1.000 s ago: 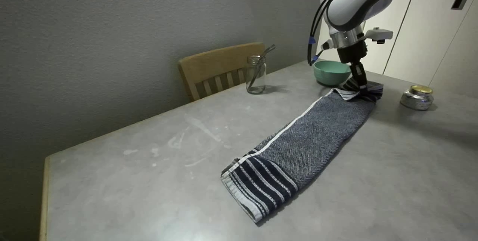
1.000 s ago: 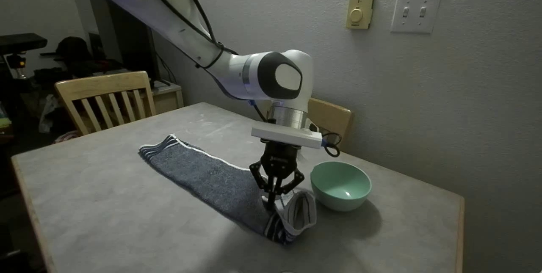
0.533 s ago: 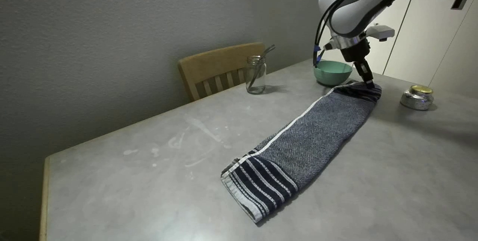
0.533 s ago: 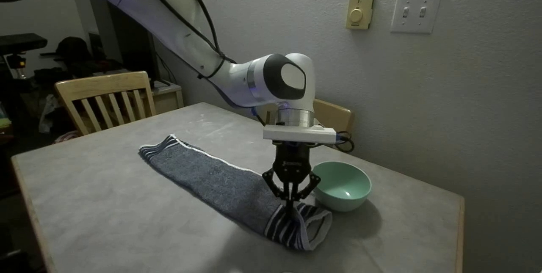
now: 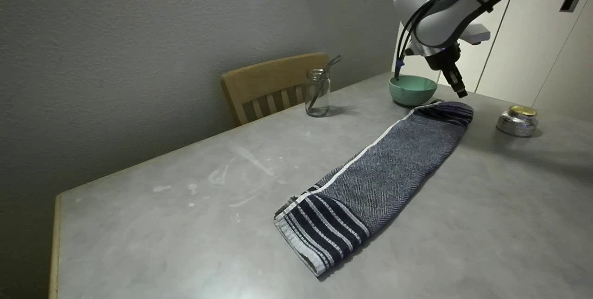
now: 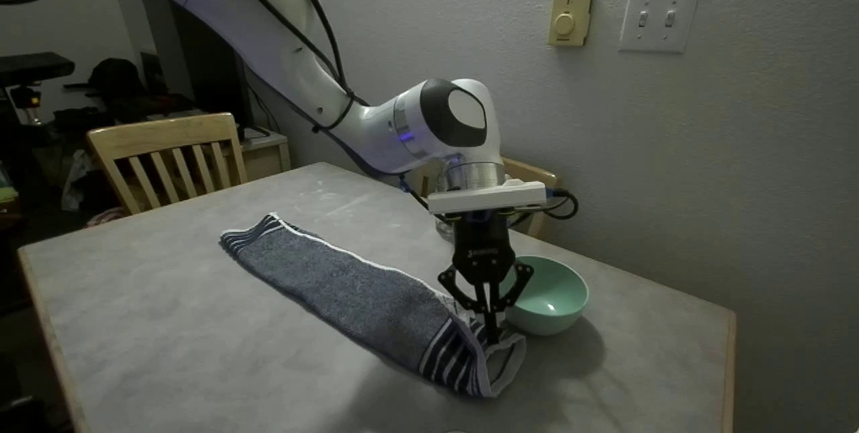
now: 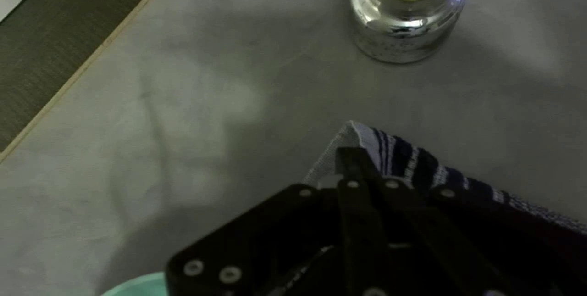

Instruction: Unfold the towel once

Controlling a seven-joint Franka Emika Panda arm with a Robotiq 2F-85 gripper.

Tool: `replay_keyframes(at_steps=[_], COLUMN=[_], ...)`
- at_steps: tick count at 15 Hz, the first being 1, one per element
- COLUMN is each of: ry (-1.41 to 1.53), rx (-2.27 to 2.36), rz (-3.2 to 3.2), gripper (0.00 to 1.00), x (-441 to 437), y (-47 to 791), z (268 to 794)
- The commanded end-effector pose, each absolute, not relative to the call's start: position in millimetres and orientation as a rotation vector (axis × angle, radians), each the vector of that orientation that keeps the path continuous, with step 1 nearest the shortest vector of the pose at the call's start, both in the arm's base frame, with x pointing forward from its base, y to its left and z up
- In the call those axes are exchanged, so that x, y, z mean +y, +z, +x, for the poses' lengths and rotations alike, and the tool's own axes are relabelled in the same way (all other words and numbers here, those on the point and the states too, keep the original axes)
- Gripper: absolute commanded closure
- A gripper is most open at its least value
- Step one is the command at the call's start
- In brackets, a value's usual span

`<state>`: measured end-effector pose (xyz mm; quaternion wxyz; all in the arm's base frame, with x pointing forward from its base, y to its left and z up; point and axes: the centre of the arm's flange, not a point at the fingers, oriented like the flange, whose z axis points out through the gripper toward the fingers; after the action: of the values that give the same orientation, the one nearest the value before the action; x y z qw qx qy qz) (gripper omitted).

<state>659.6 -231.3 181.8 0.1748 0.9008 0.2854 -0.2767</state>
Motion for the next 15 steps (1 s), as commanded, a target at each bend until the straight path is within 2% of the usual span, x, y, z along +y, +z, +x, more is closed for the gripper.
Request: replay_keyframes(at_steps=[1,8,15], ry=[-0.764,-0.748,-0.83], rx=[0.758,0.651,0.654], rz=[2.65,2.965,3.023], gripper=[1.0,1.0,1.0], x=[-217.9,-198.0,-187.0], y=[206.5,242.9,199.0], z=[649.2,632.9,635.7])
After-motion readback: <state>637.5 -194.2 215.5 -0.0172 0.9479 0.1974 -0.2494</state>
